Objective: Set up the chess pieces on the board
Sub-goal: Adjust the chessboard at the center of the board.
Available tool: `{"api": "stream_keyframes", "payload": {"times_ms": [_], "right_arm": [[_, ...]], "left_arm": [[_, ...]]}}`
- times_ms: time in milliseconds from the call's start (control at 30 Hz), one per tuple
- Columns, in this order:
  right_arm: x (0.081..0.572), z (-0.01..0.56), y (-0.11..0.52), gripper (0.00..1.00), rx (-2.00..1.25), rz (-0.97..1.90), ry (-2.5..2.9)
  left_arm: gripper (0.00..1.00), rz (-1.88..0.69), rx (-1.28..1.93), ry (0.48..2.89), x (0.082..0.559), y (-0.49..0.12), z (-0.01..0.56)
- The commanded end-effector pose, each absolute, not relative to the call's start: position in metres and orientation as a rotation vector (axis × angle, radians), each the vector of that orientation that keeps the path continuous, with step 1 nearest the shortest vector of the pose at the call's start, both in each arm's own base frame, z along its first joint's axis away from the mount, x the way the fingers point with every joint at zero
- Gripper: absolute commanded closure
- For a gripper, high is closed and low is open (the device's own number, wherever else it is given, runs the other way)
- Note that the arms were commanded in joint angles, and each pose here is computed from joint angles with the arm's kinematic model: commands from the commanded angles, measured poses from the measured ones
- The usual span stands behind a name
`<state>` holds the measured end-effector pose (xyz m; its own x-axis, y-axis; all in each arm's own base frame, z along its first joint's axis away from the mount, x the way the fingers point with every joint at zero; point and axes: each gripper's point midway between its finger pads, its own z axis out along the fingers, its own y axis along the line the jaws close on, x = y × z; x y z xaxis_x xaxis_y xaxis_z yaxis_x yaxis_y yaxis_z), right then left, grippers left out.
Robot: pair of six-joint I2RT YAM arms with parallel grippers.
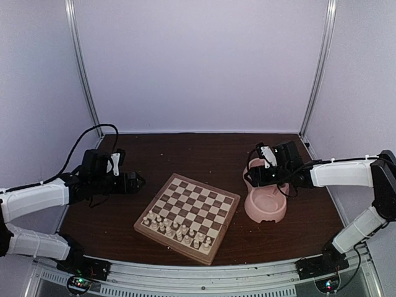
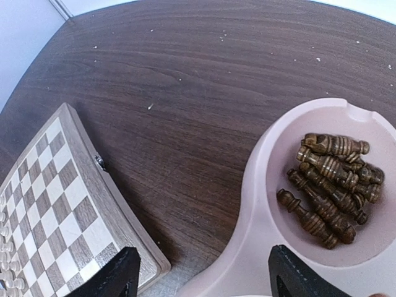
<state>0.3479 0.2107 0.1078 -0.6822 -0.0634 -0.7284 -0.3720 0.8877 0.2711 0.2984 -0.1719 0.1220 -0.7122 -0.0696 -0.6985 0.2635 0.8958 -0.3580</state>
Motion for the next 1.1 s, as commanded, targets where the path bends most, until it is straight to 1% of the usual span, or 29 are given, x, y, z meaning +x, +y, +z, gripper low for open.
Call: {"api": "stream_keyframes", "payload": {"times_ms": [0, 67, 133, 267, 333, 367, 400, 433, 500, 600, 667, 767, 867, 1067], "right_arm": [[0.349, 0.113, 0.233, 0.26, -0.393, 0.597, 2.26], [0.347, 0.113, 0.241, 0.26, -0.426, 0.612, 2.258], [0.345, 0.111, 0.247, 0.25, -0.454, 0.612, 2.259], [0.343, 0.105, 0.253, 0.25, -0.491, 0.583, 2.277], [0.343, 0.103, 0.256, 0.26, -0.503, 0.579, 2.28], [0.343, 0.103, 0.258, 0.28, -0.51, 0.582, 2.282], [0.342, 0.101, 0.26, 0.3, -0.517, 0.581, 2.286], [0.342, 0.1, 0.262, 0.33, -0.525, 0.581, 2.29], [0.343, 0.098, 0.268, 0.46, -0.543, 0.585, 2.29], [0.339, 0.091, 0.273, 0.67, -0.568, 0.574, 2.321], [0.34, 0.088, 0.275, 0.8, -0.573, 0.55, 2.332], [0.342, 0.082, 0.276, 0.94, -0.573, 0.508, 2.356], [0.343, 0.077, 0.277, 1.0, -0.576, 0.483, 2.377], [0.347, 0.069, 0.275, 1.0, -0.571, 0.426, 2.413]], "left_arm": [[0.03, -0.638, -0.007, 2.364, 0.267, -0.16, 0.114], [0.04, -0.679, -0.049, 2.397, 0.252, -0.157, 0.109], [0.05, -0.666, -0.13, 2.434, 0.24, -0.147, 0.103], [0.19, -0.654, -0.184, 2.463, 0.216, -0.132, 0.103], [0.32, -0.654, -0.191, 2.475, 0.203, -0.126, 0.104], [0.41, -0.66, -0.202, 2.476, 0.197, -0.124, 0.105], [0.53, -0.679, -0.218, 2.476, 0.191, -0.122, 0.105], [0.63, -0.725, -0.23, 2.464, 0.187, -0.125, 0.106], [0.8, -0.792, -0.255, 2.448, 0.18, -0.127, 0.105], [1.0, -0.831, -0.278, 2.469, 0.17, -0.128, 0.1], [1.0, -0.847, -0.283, 2.503, 0.165, -0.13, 0.095], [1.0, -0.848, -0.281, 2.557, 0.16, -0.132, 0.084], [1.0, -0.835, -0.288, 2.619, 0.156, -0.133, 0.071], [1.0, -0.832, -0.248, 2.734, 0.146, -0.143, 0.041]]}}
